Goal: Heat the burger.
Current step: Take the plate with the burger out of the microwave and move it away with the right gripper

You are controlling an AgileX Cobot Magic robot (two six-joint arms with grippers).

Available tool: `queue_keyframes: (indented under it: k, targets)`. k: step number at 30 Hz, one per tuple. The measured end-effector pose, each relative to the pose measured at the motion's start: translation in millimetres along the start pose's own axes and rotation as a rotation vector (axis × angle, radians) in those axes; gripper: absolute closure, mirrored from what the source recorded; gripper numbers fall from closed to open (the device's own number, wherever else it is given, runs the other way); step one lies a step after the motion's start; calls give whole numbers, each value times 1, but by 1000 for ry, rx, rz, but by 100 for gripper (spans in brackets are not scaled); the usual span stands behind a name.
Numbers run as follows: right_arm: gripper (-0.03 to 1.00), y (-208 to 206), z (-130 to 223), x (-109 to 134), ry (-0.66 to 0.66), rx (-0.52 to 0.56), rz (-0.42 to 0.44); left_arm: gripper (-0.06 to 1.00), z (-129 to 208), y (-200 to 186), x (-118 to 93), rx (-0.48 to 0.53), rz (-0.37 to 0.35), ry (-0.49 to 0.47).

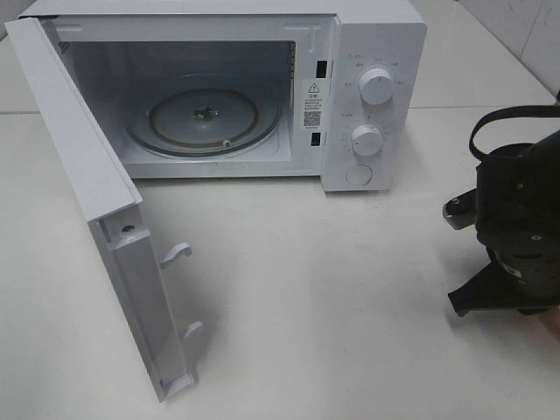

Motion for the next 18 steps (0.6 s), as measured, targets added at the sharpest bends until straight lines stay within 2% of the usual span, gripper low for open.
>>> queue_keyframes:
  k: [9,13,14,15,16,18]
  targets:
    - [83,10,2,6,30,11,7,-5,0,0,0,0,0,0]
    - [74,10,2,5,32,12,12,-5,0,0,0,0,0,0]
    - [68,9,3,5,38,17,11,-5,0,0,0,0,0,0]
    - [68,9,3,5,38,17,11,-5,0,0,0,0,0,0]
    - [61,6,2,4,42,16,4,-5,0,0,0,0,0,0]
    - [58,4,1,4,43,12,-1,-5,0,0,0,0,0,0]
Point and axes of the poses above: a point on each arm's last joint axis where the gripper is mounted, y pointing out along that axis toward the gripper, x along the wrist's bending axis when the last joint is at zero, z = x × y, the point moved 6 cm from there along y, pointing out along that axis toward the gripper, and after that the axes turned 6 degrees about y, right-handed, at the moved point
